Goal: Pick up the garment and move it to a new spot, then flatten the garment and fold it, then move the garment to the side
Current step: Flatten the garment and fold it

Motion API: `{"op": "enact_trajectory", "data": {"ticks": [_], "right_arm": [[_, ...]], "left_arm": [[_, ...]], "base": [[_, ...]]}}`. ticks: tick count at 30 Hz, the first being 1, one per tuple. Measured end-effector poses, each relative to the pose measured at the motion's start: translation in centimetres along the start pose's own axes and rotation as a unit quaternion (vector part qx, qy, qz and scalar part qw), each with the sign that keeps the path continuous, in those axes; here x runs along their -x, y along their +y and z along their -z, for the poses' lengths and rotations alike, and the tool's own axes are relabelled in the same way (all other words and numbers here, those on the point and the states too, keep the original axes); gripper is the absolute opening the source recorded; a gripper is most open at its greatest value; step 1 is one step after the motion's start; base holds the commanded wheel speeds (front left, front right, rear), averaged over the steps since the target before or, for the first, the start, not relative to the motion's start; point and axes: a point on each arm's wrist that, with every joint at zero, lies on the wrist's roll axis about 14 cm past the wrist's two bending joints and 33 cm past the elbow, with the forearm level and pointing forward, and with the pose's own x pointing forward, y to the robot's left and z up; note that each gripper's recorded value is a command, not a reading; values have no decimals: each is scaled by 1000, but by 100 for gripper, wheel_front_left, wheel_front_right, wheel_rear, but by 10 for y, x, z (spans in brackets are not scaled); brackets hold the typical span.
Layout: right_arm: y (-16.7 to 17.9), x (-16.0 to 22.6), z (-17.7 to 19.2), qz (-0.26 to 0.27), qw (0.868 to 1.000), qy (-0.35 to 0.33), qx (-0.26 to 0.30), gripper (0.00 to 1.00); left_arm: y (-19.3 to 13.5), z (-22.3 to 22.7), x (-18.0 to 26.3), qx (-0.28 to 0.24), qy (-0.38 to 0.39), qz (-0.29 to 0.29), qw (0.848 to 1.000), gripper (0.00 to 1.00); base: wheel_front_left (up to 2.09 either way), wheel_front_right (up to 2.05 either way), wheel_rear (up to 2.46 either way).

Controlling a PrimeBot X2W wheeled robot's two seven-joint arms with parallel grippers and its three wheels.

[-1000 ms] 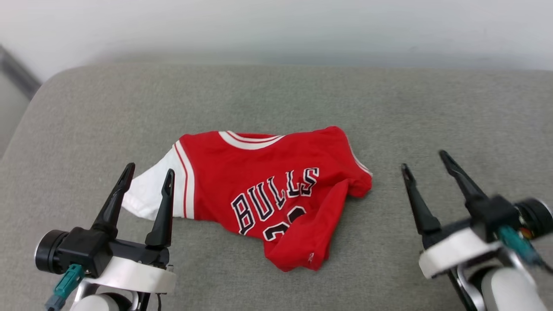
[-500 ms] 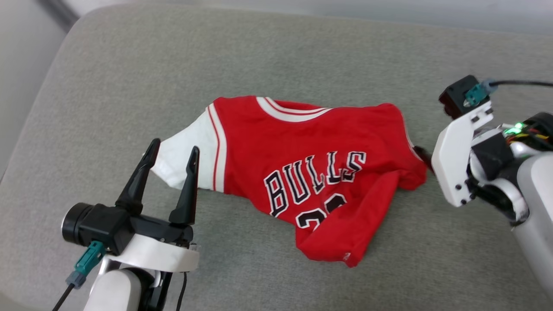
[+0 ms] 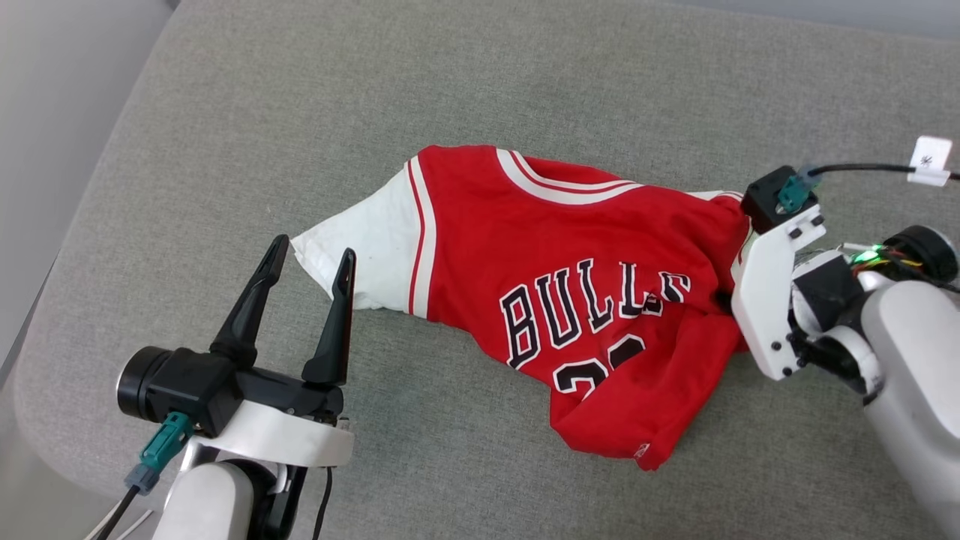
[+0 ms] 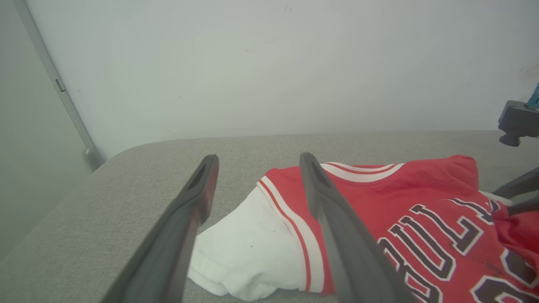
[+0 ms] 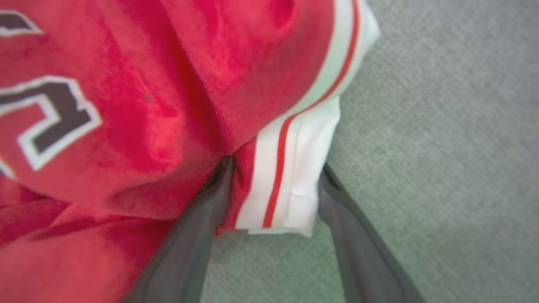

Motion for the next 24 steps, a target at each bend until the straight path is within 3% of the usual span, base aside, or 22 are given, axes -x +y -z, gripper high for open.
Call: {"op": "enact_trajectory", "data": {"ticks": [5, 11, 19, 24], "right_arm": [[-2, 10, 3, 14, 1000, -19, 22, 0], [-48, 51, 23, 84, 996, -16, 37, 0], [-131, 122, 72, 220, 972, 35, 67, 0], [-163, 130, 97, 266, 960, 57, 65, 0]], "left_arm": [[0, -1, 5, 0, 0, 2, 1000, 100], [-10, -10, 7, 5, -13, 22, 1000, 100], [-31, -17, 2, 15, -28, 59, 998, 100], [-36, -10, -4, 14, -19, 71, 997, 100]], "base": [[0, 0, 0], [0, 0, 0], [0, 0, 0], [0, 0, 0]]}}
